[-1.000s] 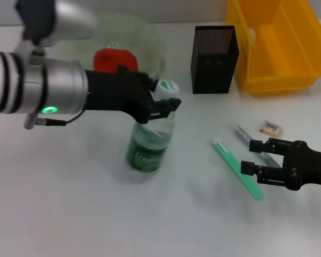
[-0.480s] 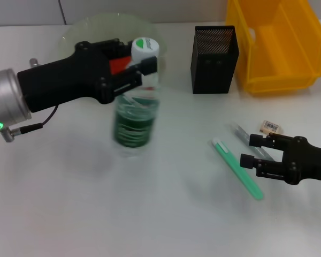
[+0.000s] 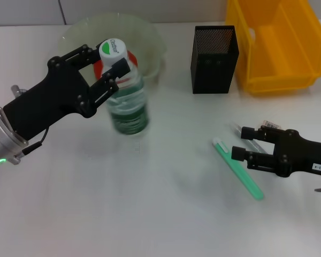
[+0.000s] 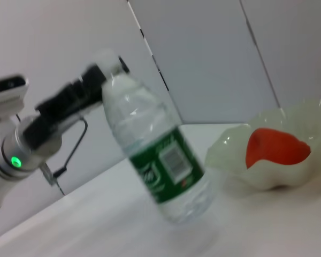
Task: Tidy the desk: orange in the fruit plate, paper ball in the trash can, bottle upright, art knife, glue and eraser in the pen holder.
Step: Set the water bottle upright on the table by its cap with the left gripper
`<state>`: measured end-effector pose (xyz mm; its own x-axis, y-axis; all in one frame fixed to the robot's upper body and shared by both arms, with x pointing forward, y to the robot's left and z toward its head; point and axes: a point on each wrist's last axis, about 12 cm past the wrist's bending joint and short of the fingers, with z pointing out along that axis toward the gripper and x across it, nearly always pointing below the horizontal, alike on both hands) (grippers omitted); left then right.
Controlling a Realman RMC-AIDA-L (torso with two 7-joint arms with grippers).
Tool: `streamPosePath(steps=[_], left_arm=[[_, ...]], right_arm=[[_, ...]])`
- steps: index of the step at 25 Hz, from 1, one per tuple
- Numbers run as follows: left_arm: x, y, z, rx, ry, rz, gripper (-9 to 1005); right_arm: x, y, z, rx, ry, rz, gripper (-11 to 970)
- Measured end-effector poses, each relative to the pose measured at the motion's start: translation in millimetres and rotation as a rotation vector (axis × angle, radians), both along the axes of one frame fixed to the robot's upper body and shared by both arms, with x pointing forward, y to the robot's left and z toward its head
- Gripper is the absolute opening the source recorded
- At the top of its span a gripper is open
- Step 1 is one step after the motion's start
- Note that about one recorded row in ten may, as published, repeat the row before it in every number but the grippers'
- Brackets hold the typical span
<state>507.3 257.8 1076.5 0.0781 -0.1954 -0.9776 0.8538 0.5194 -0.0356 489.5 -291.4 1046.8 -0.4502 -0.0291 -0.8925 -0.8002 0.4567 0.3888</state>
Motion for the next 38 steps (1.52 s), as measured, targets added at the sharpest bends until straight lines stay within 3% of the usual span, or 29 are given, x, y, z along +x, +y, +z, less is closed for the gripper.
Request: streamPosePath(steps=[4,13,22,38], left_arm=[[2.2,5,-11.6,0.048,0.002,0.104,439],[6.1,7,-21.2,0.08,0.025,0.193,440],[13.9,6,-26.5,0.053,0.078,0.266,439],[15.6,11,-28.9,0.059,0.081,0.328,438]], right_arm=[[2.5,3,-0.4,0.031,-0.009,-0.037,737],[13.1,4,-8.3,0.077,-0.022,-0.201,737],[14.8,4,-9.8,0.13,-0.06,-0.289,736],[18.6,6,-7.9,0.143,-0.078,-0.304,736]])
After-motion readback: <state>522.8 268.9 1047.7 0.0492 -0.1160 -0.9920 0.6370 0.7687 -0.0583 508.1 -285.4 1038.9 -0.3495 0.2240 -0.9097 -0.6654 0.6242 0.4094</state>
